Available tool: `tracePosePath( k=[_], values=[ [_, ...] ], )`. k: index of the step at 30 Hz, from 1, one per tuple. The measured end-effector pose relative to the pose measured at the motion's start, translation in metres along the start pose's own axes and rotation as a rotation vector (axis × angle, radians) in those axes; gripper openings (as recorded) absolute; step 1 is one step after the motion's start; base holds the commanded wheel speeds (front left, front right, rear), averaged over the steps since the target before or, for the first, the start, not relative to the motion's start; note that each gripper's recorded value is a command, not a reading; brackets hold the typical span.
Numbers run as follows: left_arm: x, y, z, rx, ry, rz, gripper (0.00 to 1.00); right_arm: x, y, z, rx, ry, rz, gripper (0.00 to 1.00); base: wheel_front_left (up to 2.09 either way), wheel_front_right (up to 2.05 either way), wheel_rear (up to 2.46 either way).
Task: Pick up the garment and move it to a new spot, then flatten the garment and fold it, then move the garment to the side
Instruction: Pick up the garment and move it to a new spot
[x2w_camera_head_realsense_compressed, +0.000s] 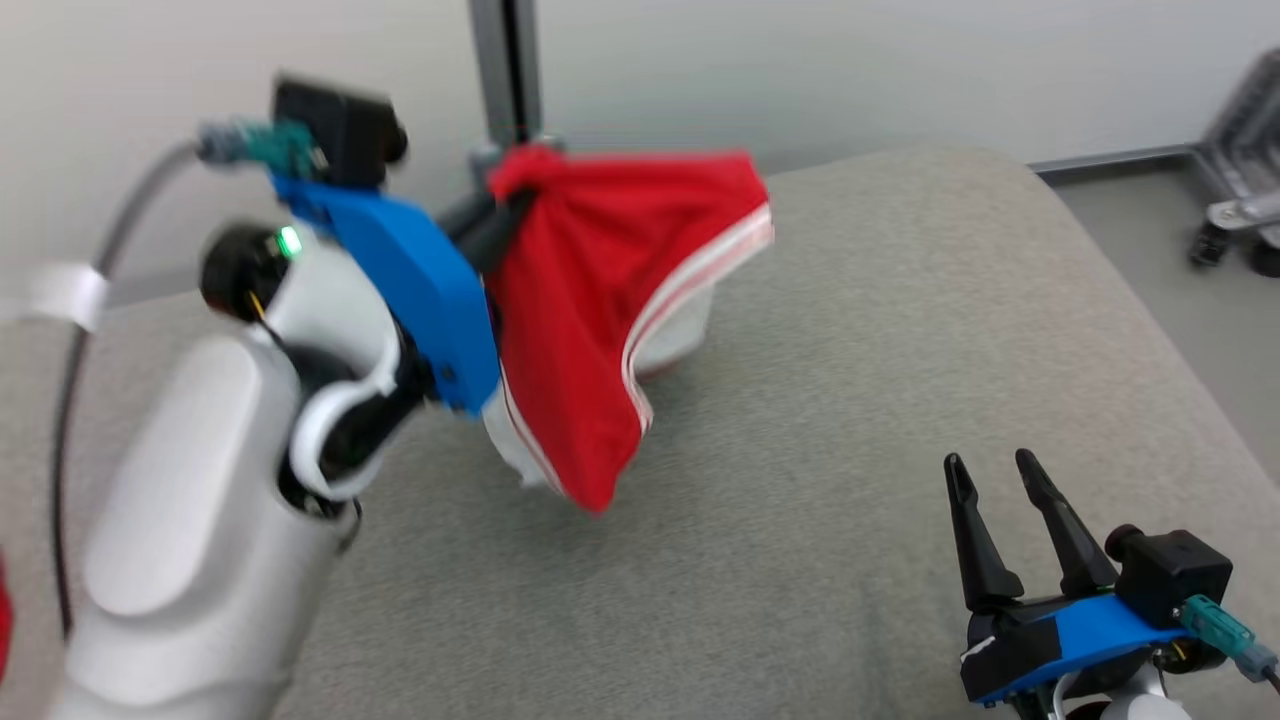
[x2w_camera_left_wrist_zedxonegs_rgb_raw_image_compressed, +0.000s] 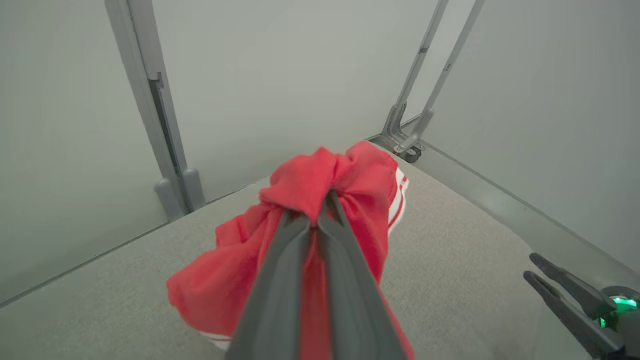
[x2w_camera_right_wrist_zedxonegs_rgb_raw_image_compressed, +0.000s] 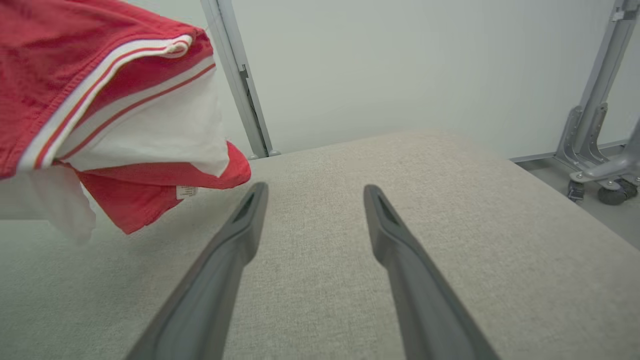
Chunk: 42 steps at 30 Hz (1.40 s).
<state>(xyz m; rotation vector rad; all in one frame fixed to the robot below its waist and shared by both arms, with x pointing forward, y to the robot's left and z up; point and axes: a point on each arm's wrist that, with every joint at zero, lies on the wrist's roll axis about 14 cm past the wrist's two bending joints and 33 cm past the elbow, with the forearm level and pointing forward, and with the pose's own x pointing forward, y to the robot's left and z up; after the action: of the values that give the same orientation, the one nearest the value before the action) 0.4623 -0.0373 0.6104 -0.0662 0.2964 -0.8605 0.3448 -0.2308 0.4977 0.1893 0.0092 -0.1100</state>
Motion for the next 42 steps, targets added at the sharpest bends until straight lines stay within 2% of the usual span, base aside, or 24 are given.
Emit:
tracePosePath(
  k=[7,8,9,10,11,16,22,27,31,38,42],
  values=[
    [0.018,-0.008,-0.105,-0.024,0.202,0.006,0.0,-0.013,-0.018,0.008,-0.002,-0.021,-0.056,1.0,0.0,0.0,0.0],
    [0.016,-0.006,-0.119,-0.035,0.224,0.019,0.27,-0.013,-0.017,0.007,0.0,-0.019,-0.056,1.0,0.0,0.0,0.0],
    [0.015,-0.004,-0.131,-0.039,0.241,0.03,0.48,-0.013,-0.017,0.006,0.005,-0.017,-0.055,1.0,0.0,0.0,0.0],
    [0.014,-0.002,-0.139,-0.045,0.244,0.042,0.9,-0.012,-0.015,0.005,0.007,-0.014,-0.05,1.0,0.0,0.0,0.0],
    [0.013,-0.001,-0.143,-0.046,0.233,0.05,1.0,-0.012,-0.015,0.004,0.011,-0.013,-0.048,1.0,0.0,0.0,0.0],
    [0.005,0.016,-0.133,-0.093,0.1,0.14,1.0,-0.005,-0.006,0.003,0.017,-0.011,-0.018,1.0,0.0,0.0,0.0],
    [-0.026,0.042,-0.073,-0.089,-0.266,0.252,1.0,0.005,0.009,0.005,0.017,-0.015,0.029,1.0,0.0,0.0,0.0],
    [-0.068,0.062,-0.075,-0.132,-0.416,0.396,1.0,0.009,0.023,0.007,0.017,-0.016,0.074,1.0,0.0,0.0,0.0],
    [-0.102,0.073,-0.09,-0.172,-0.459,0.51,1.0,0.009,0.032,0.006,0.022,-0.009,0.101,1.0,0.0,0.0,0.0],
    [-0.163,0.088,-0.122,-0.143,-0.438,0.704,1.0,0.01,0.038,0.008,0.021,-0.008,0.121,1.0,0.0,0.0,0.0],
    [-0.189,0.088,-0.13,-0.137,-0.45,0.765,1.0,0.012,0.041,0.009,0.012,-0.011,0.129,1.0,0.0,0.0,0.0]
  ],
)
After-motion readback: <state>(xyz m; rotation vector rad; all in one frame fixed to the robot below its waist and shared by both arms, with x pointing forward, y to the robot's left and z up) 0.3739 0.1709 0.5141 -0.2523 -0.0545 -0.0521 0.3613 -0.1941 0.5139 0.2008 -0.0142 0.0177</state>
